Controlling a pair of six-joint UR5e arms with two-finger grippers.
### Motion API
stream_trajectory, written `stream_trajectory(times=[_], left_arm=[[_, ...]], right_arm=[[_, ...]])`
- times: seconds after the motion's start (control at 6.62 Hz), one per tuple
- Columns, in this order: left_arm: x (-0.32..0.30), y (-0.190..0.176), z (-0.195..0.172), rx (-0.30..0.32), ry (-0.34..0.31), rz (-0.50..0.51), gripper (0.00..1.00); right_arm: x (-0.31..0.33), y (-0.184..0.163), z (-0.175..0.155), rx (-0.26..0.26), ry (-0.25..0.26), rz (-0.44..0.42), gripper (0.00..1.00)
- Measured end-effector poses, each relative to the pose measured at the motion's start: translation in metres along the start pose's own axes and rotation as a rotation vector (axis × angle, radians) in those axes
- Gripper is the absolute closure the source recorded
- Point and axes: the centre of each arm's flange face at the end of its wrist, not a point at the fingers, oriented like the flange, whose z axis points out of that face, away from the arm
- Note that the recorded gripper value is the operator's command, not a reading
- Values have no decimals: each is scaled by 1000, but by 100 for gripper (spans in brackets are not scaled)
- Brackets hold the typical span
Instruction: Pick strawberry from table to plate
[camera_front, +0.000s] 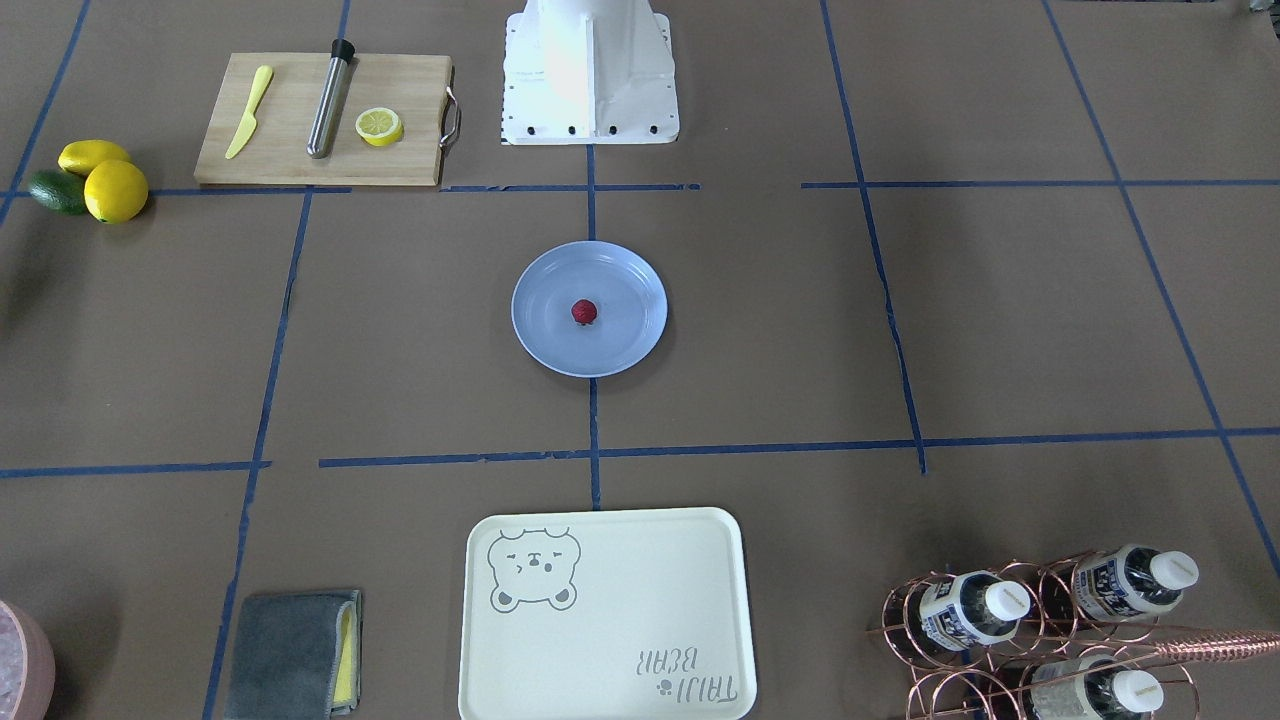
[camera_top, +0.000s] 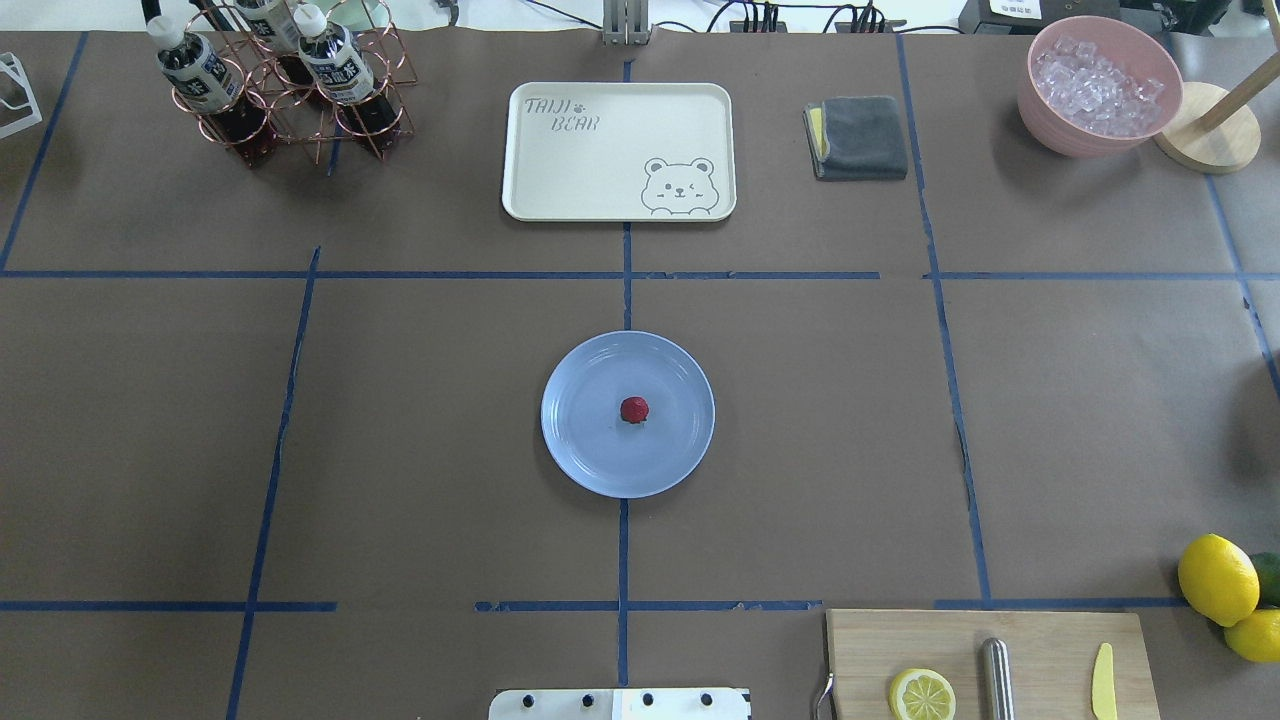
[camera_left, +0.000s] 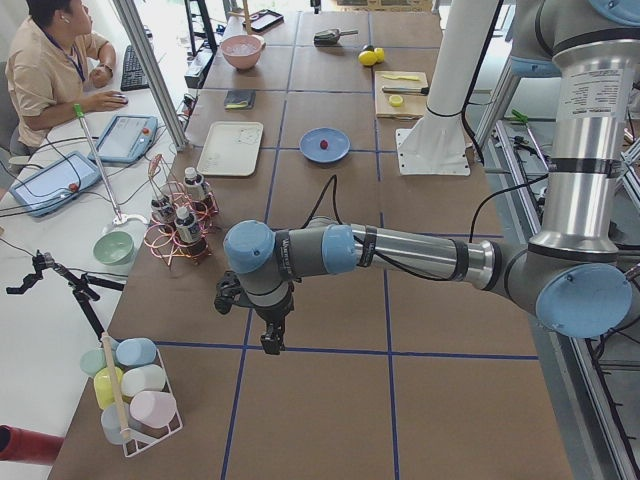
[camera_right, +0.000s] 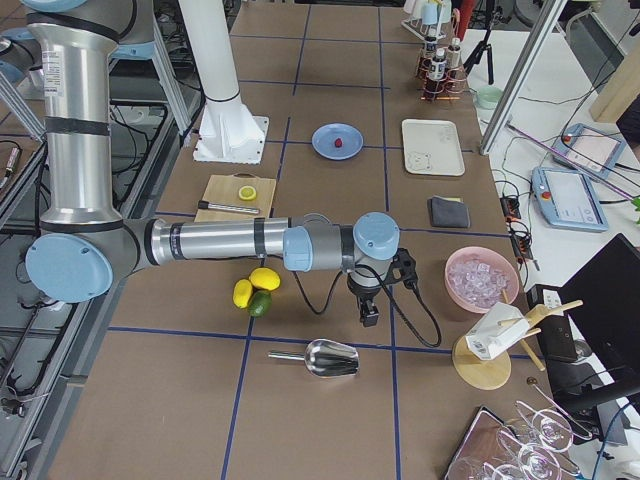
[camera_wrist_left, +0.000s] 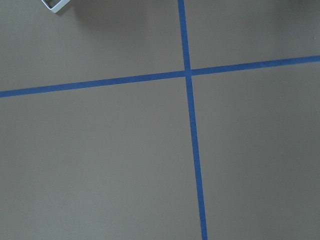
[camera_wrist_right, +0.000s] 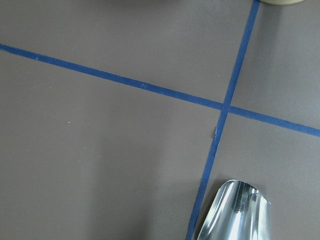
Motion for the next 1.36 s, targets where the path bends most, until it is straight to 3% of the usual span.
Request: stream_trajectory(times=[0.6,1.36], left_arm=[[3,-3,-4,44,-9,38,0],[-4,7,16,-3,3,9,0]], right_arm=[[-2,-8,1,-29,-5,-8,0],[-5,-18,-1,-52,-5,-18,0]])
